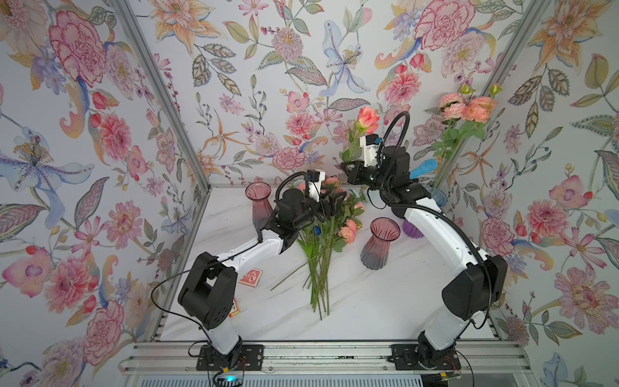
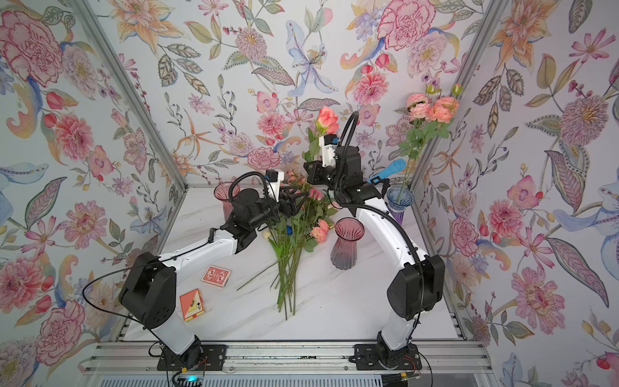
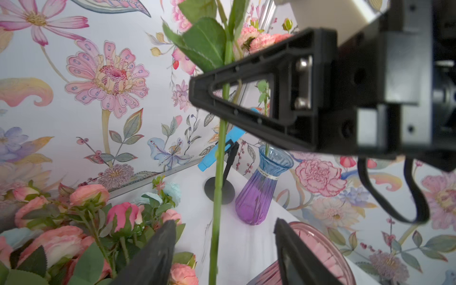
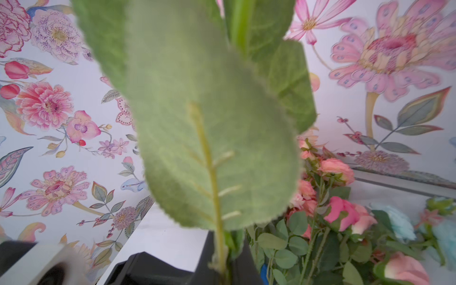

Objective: Place the pink flowers into the vase
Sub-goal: Place the flower in the vase.

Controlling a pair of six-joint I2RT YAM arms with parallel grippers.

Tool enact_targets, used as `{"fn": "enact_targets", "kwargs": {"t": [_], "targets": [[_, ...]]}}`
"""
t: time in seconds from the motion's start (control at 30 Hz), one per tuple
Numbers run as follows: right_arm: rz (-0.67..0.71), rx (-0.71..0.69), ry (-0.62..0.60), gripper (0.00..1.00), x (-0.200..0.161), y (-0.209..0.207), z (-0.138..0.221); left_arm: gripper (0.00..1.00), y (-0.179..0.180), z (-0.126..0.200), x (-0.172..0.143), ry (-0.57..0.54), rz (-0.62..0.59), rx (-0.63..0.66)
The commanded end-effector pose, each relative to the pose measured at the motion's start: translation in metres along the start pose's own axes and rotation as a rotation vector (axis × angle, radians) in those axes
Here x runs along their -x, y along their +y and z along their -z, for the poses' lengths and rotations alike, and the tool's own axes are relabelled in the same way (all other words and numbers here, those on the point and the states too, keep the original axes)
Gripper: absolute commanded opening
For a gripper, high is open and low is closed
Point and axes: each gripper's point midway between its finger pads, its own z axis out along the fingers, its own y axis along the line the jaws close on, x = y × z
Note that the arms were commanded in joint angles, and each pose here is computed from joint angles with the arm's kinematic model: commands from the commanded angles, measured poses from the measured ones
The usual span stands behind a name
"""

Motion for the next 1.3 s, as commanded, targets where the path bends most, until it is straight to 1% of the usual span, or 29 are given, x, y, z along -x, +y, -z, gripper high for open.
{"fn": "enact_targets", "kwargs": {"t": [0.0,0.03,0.07,0.2,0.33,0.53,0.63,0.73,0.83,0.97,1.1,1.27], "targets": [[0.102,-0.060,-0.112,0.00,0.044,-0.007,0.020,0.88,-0.011,0.008,0.001,0.031,-0.052,-0.016],[0.132,-0.078,-0.135,0.00,0.053,-0.010,0.026,0.95,-0.010,0.009,-0.001,0.039,-0.059,-0.013],[0.164,-0.099,-0.159,0.00,0.062,-0.011,0.032,1.00,-0.010,0.009,0.000,0.042,-0.068,-0.011],[0.295,-0.220,-0.273,0.00,0.103,-0.018,0.069,1.00,-0.011,0.009,0.004,0.054,-0.119,-0.004],[0.398,-0.316,-0.392,0.00,0.144,-0.022,0.117,1.00,-0.012,0.009,0.011,0.047,-0.172,0.006],[0.454,-0.506,-0.579,0.00,0.199,-0.042,0.207,1.00,-0.022,0.006,0.020,0.027,-0.218,-0.008],[0.466,-0.571,-0.644,0.00,0.216,-0.051,0.246,1.00,-0.028,0.004,0.021,0.024,-0.249,-0.018],[0.474,-0.635,-0.681,0.00,0.227,-0.063,0.275,1.00,-0.033,0.000,0.020,0.022,-0.265,-0.030],[0.484,-0.670,-0.687,0.00,0.232,-0.075,0.288,1.00,-0.035,-0.003,0.020,0.021,-0.267,-0.039],[0.468,-0.700,-0.674,0.00,0.232,-0.097,0.293,1.00,-0.036,-0.003,0.019,0.021,-0.268,-0.042],[0.432,-0.700,-0.653,0.00,0.222,-0.123,0.285,1.00,-0.035,-0.002,0.017,0.025,-0.268,-0.043],[0.385,-0.695,-0.617,0.00,0.200,-0.161,0.267,1.00,-0.034,-0.001,0.011,0.036,-0.265,-0.044]]}}
